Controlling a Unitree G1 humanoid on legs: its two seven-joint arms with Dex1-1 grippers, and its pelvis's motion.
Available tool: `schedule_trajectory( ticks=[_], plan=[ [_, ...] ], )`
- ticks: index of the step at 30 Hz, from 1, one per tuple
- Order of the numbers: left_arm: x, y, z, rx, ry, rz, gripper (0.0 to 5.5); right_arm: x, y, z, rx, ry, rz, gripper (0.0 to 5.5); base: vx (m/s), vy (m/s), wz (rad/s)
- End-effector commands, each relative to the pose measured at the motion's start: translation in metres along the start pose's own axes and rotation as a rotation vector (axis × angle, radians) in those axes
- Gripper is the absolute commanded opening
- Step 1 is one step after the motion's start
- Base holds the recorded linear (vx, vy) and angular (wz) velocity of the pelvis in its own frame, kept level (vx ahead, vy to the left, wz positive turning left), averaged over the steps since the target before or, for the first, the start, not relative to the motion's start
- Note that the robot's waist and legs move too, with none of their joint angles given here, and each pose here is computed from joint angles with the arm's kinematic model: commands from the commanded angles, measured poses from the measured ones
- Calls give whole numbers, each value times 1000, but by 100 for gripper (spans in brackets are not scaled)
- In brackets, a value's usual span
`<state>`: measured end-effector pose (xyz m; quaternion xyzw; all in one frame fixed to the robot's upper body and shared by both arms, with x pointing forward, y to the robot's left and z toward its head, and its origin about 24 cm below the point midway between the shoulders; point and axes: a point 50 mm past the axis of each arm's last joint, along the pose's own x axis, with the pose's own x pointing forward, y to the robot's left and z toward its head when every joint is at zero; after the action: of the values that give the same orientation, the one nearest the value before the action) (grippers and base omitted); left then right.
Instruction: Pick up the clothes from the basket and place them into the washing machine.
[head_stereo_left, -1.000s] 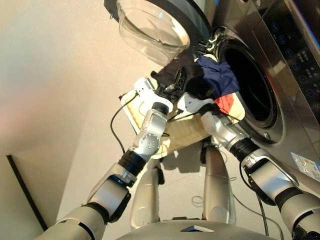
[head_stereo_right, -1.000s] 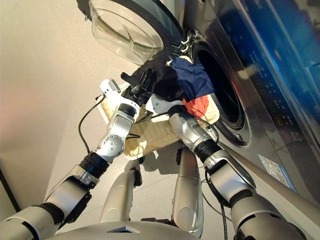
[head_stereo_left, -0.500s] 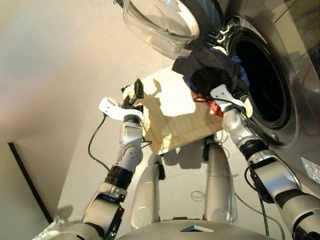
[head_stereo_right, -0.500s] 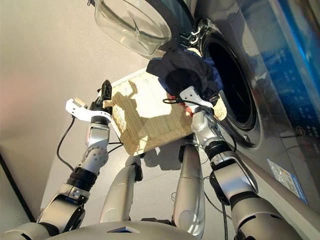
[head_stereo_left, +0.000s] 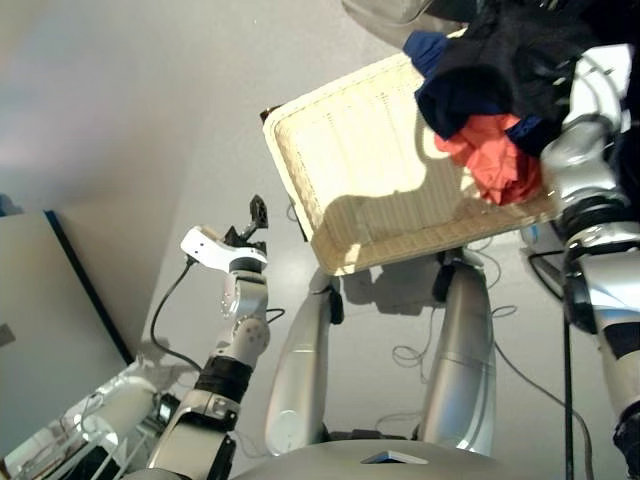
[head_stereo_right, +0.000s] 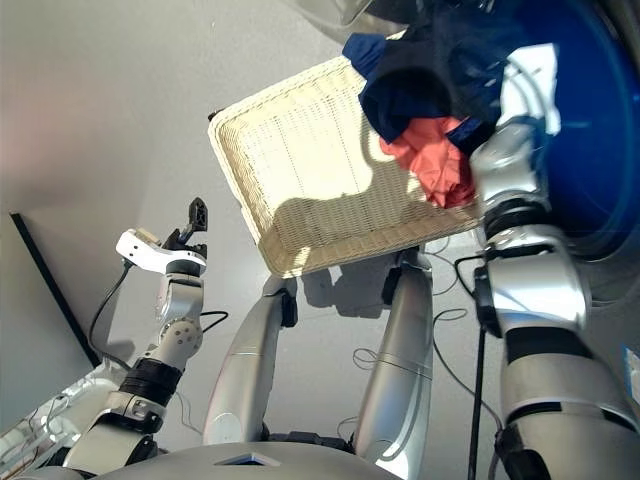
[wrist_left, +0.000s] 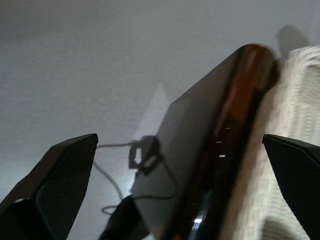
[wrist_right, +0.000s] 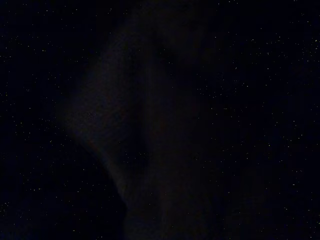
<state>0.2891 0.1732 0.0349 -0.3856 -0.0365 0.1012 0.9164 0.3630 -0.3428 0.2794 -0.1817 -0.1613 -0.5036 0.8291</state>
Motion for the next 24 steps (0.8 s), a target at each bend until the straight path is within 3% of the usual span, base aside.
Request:
schedule_trajectory(
  ticks=[1,5,6,7,12,24],
  plan=[
    [-2,20,22,58,-87,49,550,24,-51,56,206,-180,-319,0,0,0,0],
    [2,21,19,54,-97,78,550,15,-43,58,247,-194,-318,0,0,0,0],
    [2,20,19,50,-99,79,550,11,-35,57,253,-190,-283,324,0,0,0],
    [3,20,19,47,-100,82,550,6,-25,55,258,-184,-230,550,0,0,0],
    [10,16,22,67,-102,50,550,-18,19,45,310,-155,71,550,0,0,0],
    [20,16,20,123,-66,-17,550,-107,90,17,169,-319,790,550,-5,-19,-15]
  ],
)
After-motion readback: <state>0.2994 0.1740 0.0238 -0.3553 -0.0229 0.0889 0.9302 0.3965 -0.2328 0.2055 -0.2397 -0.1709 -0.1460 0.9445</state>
